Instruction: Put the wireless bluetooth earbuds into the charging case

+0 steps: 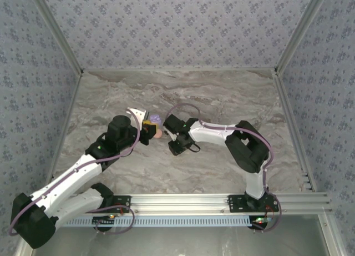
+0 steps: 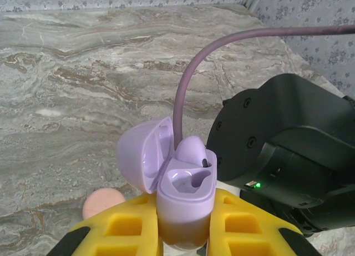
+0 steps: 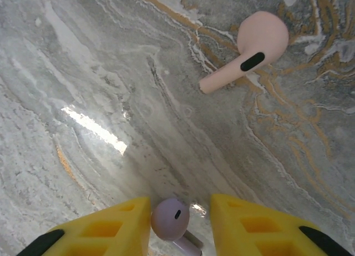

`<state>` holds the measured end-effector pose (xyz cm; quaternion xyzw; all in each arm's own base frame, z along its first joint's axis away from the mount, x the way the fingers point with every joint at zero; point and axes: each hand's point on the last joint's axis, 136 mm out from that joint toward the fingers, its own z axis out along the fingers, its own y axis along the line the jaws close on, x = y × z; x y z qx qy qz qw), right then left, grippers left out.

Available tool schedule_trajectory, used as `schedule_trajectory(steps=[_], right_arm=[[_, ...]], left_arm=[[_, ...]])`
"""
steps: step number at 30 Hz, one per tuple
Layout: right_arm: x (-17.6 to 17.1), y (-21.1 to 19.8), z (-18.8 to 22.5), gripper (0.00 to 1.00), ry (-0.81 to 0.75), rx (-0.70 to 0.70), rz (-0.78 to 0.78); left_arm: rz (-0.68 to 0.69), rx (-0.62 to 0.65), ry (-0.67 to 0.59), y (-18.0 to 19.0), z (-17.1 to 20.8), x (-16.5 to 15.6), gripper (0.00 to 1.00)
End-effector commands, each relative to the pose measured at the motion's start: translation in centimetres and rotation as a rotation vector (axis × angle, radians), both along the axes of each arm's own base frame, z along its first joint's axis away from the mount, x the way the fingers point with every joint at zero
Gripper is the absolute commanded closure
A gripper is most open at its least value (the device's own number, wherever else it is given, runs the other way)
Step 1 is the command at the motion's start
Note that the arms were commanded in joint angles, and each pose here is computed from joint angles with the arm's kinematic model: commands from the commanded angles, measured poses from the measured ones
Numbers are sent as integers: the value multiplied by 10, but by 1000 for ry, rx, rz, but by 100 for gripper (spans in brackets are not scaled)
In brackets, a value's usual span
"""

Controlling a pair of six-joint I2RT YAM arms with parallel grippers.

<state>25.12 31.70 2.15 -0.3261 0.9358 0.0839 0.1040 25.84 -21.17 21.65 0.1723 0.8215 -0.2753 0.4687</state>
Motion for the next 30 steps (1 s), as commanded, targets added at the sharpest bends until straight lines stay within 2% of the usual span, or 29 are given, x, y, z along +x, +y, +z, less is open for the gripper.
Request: schedule_trajectory(steps=[1, 10, 23, 30], right_arm=[[1, -6, -7, 66, 0, -57, -20], [21, -43, -4, 75, -30, -92, -194], [39, -128, -12, 75, 8, -176, -423], [42, -149, -19, 75, 42, -174, -526]], left_arm=[[2, -9, -30, 2, 9, 0, 87], [1, -7, -32, 2, 10, 0, 87], [-2, -5, -33, 1, 10, 1, 87], [-5, -6, -29, -1, 9, 2, 87]])
